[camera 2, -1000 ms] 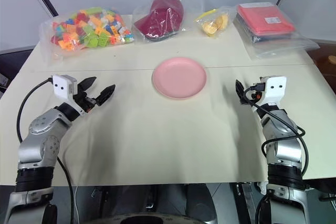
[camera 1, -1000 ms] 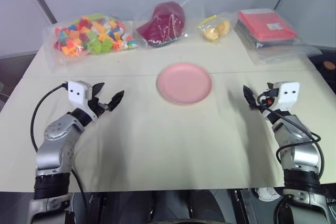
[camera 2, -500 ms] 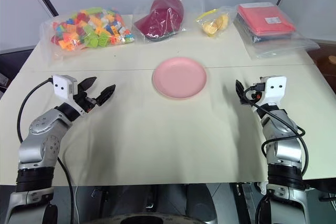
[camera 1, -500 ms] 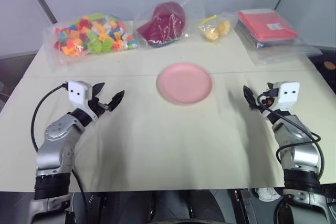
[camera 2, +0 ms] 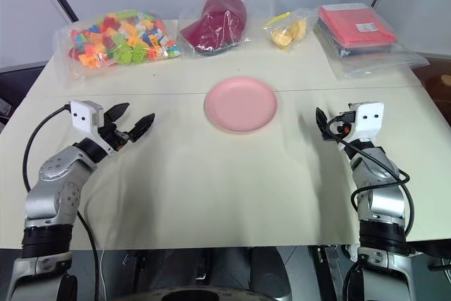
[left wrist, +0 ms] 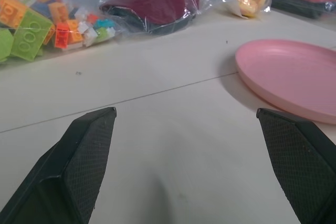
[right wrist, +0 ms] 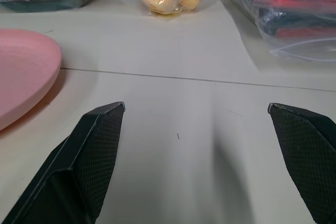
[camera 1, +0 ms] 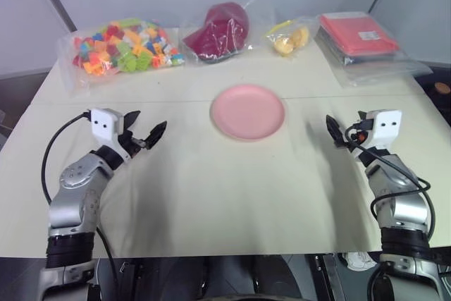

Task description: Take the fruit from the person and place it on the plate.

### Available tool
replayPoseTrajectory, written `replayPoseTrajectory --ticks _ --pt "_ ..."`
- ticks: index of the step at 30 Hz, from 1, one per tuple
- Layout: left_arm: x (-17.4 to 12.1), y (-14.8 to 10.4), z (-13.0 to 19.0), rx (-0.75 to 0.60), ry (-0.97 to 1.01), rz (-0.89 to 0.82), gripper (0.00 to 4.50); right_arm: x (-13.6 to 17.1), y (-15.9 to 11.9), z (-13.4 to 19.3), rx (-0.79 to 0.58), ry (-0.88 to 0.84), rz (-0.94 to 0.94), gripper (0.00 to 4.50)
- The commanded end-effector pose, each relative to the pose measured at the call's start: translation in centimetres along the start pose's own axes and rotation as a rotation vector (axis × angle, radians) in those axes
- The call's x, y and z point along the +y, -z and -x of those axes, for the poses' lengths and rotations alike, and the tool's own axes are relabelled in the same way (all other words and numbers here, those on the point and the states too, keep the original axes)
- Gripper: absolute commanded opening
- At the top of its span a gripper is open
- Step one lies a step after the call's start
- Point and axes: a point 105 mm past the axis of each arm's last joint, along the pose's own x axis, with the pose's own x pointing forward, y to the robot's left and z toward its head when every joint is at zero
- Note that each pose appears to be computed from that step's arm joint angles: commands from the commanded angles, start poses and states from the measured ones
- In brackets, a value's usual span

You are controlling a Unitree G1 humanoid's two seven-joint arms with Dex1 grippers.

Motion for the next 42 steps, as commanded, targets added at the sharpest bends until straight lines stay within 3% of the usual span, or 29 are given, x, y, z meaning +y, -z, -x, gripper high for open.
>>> replayPoseTrajectory --ticks 1,30,32,39,42 --pt "0.2 -1.5 0.0 -0.048 -0.003 -0.034 4.5 -0.3 -1.4 -0.2 -0.045 0.002 0.021 4.47" --pt "0.6 -1.6 0.2 -0.041 -0.018 -0.041 4.5 -0.1 -1.8 -0.1 -0.043 -0.007 0.035 4.47" --pt "0.6 -1.5 0.2 -0.038 -0.017 -0.04 4.5 0.8 -2.4 0.2 -0.037 -0.092 0.051 4.47" --pt "0.8 -1.2 0.3 -0.026 -0.014 -0.041 4.5 8.5 -6.0 6.0 0.065 -0.712 -0.088 4.47" --pt "0.9 -0.9 0.3 -0.019 -0.012 -0.039 4.5 10.0 -6.4 7.4 0.122 -0.809 -0.079 4.47"
